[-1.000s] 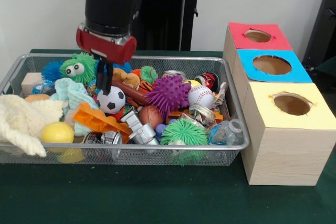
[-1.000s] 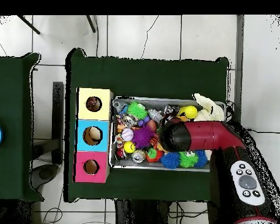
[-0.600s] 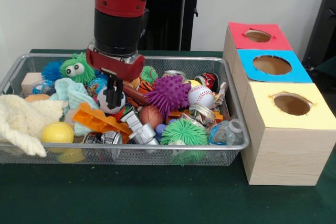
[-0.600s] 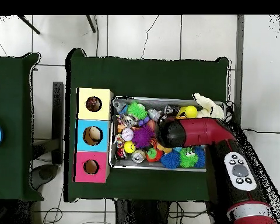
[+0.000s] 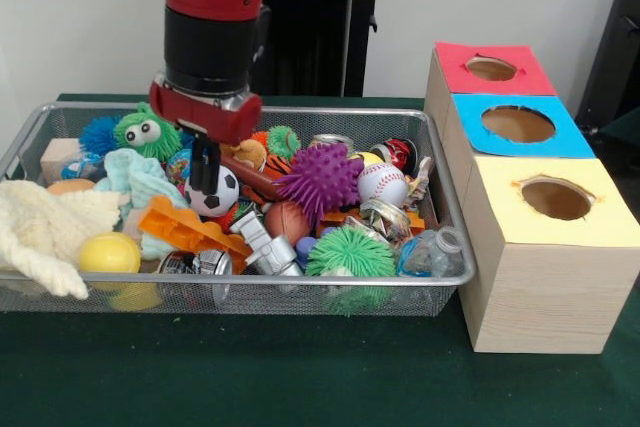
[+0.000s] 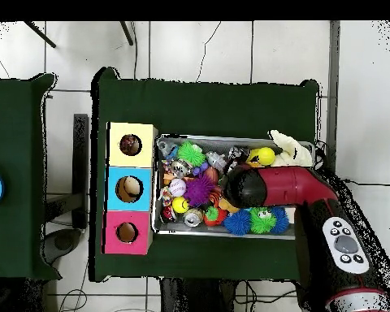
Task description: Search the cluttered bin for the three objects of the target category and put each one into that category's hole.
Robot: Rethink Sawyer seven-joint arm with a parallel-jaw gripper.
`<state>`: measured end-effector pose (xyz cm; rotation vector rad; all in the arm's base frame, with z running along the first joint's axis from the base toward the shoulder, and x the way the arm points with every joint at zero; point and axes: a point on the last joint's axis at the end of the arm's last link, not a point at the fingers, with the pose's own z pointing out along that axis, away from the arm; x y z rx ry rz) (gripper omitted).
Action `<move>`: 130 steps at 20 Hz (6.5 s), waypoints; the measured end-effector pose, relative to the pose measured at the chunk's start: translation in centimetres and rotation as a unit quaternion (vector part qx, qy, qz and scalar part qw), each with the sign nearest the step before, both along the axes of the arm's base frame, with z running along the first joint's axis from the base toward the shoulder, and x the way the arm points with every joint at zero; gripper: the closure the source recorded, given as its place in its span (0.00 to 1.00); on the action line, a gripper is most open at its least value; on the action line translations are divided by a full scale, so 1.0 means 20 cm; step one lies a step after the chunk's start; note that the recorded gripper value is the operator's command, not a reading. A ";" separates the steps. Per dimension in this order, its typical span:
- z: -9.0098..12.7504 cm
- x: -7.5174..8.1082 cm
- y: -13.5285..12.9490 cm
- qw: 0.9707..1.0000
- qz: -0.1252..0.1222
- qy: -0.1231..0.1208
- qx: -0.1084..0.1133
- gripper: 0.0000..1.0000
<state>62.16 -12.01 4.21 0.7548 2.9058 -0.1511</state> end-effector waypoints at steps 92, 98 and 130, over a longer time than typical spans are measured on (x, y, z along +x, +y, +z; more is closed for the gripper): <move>-0.16 -0.63 -0.04 0.988 0.135 0.057 0.045 1.00; -0.18 -0.61 -0.06 0.989 0.131 0.055 0.046 1.00; -0.04 -0.48 -0.12 0.992 0.117 0.021 0.040 1.00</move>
